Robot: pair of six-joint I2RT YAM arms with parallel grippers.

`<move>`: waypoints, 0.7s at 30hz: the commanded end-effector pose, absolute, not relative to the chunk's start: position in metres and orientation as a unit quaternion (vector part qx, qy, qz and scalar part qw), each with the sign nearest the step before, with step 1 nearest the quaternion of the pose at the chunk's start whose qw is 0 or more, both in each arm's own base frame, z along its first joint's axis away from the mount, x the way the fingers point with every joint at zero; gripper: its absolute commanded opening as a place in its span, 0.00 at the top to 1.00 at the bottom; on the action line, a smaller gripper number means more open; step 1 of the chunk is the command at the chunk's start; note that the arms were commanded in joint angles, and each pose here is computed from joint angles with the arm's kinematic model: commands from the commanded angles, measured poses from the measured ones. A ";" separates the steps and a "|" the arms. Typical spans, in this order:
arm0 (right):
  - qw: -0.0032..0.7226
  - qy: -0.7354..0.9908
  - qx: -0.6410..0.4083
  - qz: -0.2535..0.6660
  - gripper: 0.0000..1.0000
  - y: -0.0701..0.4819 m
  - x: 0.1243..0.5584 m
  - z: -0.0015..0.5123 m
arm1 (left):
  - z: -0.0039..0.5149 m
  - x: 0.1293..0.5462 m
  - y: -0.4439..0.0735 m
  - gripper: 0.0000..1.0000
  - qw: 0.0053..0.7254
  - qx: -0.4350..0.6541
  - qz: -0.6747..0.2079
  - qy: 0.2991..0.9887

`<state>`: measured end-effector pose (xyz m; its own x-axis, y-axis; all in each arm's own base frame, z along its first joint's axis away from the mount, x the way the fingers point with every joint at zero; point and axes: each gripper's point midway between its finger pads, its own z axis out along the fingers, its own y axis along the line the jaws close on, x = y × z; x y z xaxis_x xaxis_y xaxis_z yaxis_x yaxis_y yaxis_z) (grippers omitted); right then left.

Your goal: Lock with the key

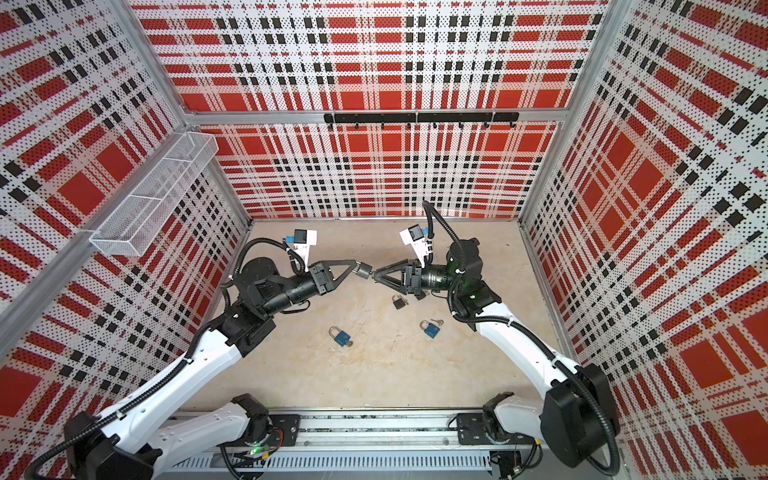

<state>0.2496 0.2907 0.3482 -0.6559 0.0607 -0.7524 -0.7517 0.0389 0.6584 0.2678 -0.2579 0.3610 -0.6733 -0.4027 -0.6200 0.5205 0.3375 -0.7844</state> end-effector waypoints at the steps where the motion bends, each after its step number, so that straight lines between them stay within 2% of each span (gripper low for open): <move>1: 0.332 0.626 -0.283 0.647 0.63 0.292 0.251 0.358 | 0.389 0.263 -0.257 1.00 0.418 0.056 -0.591 0.688; 3: 0.330 0.621 -0.286 0.651 0.65 0.293 0.250 0.360 | 0.389 0.262 -0.258 1.00 0.418 0.057 -0.591 0.688; 6: 0.330 0.625 -0.284 0.648 0.59 0.293 0.252 0.358 | 0.389 0.263 -0.258 1.00 0.417 0.058 -0.591 0.688; 21: 0.362 0.627 -0.276 0.632 0.54 0.284 0.258 0.368 | 0.393 0.261 -0.256 1.00 0.423 0.059 -0.591 0.684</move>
